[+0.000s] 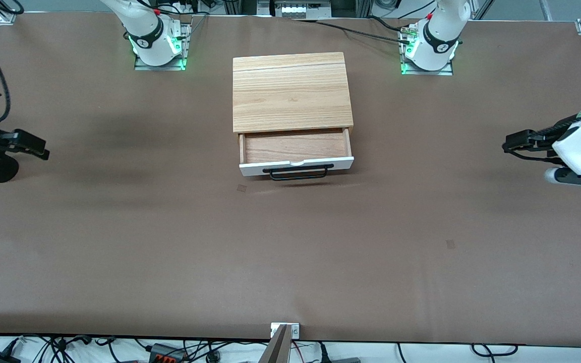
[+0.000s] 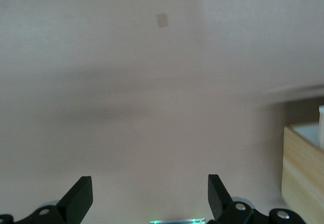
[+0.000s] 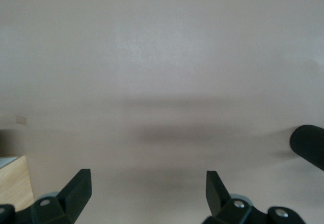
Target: Pull top drawer with both arms simultaneously
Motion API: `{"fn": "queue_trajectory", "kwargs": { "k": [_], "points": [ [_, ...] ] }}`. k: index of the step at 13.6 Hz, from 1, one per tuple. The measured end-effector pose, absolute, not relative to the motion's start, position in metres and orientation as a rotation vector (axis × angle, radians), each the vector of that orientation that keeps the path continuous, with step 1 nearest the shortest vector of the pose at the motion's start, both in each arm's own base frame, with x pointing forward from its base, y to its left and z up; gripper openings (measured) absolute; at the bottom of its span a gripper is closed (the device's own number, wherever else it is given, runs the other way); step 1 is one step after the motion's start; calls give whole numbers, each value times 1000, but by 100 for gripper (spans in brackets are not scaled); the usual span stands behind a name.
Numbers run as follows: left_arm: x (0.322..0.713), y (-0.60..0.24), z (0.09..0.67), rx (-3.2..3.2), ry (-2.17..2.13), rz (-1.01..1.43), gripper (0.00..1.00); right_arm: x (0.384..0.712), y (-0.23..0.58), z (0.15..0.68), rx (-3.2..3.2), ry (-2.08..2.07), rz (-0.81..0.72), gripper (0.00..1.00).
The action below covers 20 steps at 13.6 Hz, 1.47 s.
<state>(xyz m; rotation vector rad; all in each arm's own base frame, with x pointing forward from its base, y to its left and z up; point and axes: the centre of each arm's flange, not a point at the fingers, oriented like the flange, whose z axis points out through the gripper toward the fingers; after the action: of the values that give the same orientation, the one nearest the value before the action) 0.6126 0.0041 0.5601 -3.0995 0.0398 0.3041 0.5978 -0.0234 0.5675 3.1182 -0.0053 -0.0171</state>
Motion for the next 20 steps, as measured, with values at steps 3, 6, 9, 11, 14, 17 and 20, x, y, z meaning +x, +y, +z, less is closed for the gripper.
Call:
{"fn": "queue_trajectory", "kwargs": {
  "k": [3,6,9,11,14,17,20],
  "points": [
    [616,8,582,-3049,-12,172,100,569,-22,565,3122,-2,-22,100],
    [610,-10,595,-3035,14,82,100,564,-20,569,3122,5,3,100],
    [591,-12,589,-3086,-14,63,100,565,-13,572,3122,24,31,100],
    [579,-2,587,-3114,-54,22,100,565,-13,573,3122,23,31,100],
    [568,-6,590,-3114,-54,-1,100,565,-11,573,3123,28,26,100],
    [563,-12,593,-3112,-41,-29,100,565,-11,573,3123,28,27,100],
    [562,-11,593,-3112,-44,-48,100,565,-13,573,3123,24,26,100]
  ]
}}
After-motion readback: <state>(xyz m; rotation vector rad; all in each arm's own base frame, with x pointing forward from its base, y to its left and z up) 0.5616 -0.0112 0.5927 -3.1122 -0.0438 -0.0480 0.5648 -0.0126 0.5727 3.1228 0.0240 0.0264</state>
